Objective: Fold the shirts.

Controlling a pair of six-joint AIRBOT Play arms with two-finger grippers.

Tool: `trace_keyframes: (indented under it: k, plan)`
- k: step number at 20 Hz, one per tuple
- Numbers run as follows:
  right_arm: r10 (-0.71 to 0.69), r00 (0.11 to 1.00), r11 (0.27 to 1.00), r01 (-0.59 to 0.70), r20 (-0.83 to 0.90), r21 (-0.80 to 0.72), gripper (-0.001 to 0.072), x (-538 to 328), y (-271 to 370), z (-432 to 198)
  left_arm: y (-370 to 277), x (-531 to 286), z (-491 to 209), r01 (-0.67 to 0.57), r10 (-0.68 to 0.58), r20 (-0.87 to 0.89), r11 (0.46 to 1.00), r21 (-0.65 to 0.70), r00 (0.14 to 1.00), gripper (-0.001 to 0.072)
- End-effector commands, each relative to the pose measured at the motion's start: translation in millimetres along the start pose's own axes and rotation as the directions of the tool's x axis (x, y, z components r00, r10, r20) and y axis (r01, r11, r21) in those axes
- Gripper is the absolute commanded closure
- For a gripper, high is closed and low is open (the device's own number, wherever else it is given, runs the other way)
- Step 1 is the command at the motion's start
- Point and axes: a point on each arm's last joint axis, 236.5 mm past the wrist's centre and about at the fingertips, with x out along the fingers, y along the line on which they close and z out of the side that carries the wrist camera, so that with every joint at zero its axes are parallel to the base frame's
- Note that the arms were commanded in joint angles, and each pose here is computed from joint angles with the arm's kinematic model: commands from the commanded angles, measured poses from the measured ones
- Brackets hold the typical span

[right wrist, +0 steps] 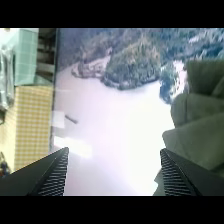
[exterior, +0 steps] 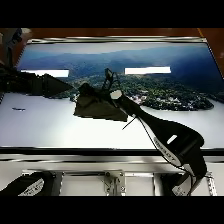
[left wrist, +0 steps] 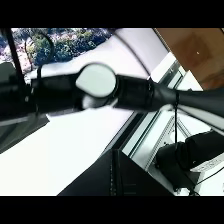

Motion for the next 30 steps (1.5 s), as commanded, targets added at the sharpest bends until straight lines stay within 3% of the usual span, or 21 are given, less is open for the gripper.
trace_keyframes:
  k: [1, 3, 5, 7, 9, 13, 23, 29, 30]
  plan:
    - [0.034, 0.998, 0.992, -0.040, -0.052, -0.118, 0.0028, -44, 6, 39, -1, 0, -1, 0.002, -0.002, -0.005, 1.000, 0.010, 1.000, 0.0667]
    - [-0.059, 0.990, 0.968, 0.025, -0.130, -0.251, 0.0028, -97, -20, 65, 5, -5, 1, -0.014, 0.014, 0.008, 1.000, 0.002, 1.000, 0.0668]
    - [-0.269, 0.942, 0.936, 0.207, -0.199, -0.284, 0.0028, -158, -80, 83, 13, -11, 4, -0.033, 0.033, 0.023, 0.999, 0.003, 0.999, 0.0667]
    - [-0.537, 0.771, 0.843, 0.497, -0.342, -0.206, 0.0027, -235, -166, 73, 20, -16, 8, -0.053, 0.053, 0.042, 0.999, -0.004, 0.998, 0.0667]
    - [-0.581, 0.641, 0.784, 0.606, -0.502, -0.134, 0.0026, -279, -211, 46, 25, -19, 13, -0.070, 0.070, 0.064, 0.998, -0.009, 0.995, 0.0667]
    - [-0.508, 0.662, 0.810, 0.584, -0.551, -0.045, 0.0027, -258, -234, 24, 28, -20, 16, -0.080, 0.081, 0.081, 0.997, -0.010, 0.993, 0.0667]
    - [-0.430, 0.745, 0.893, 0.434, -0.510, -0.120, 0.0028, -148, -212, -15, 28, -20, 16, -0.079, 0.080, 0.080, 0.997, -0.010, 0.994, 0.0667]
    - [-0.438, 0.747, 0.888, 0.446, -0.499, -0.113, 0.0028, -139, -213, -19, 27, -20, 16, -0.078, 0.079, 0.080, 0.997, -0.010, 0.994, 0.0667]
    - [-0.424, 0.750, 0.892, 0.441, -0.507, -0.094, 0.0084, -136, -212, -21, 27, -20, 16, -0.078, 0.079, 0.080, 0.997, -0.010, 0.994, 0.0667]
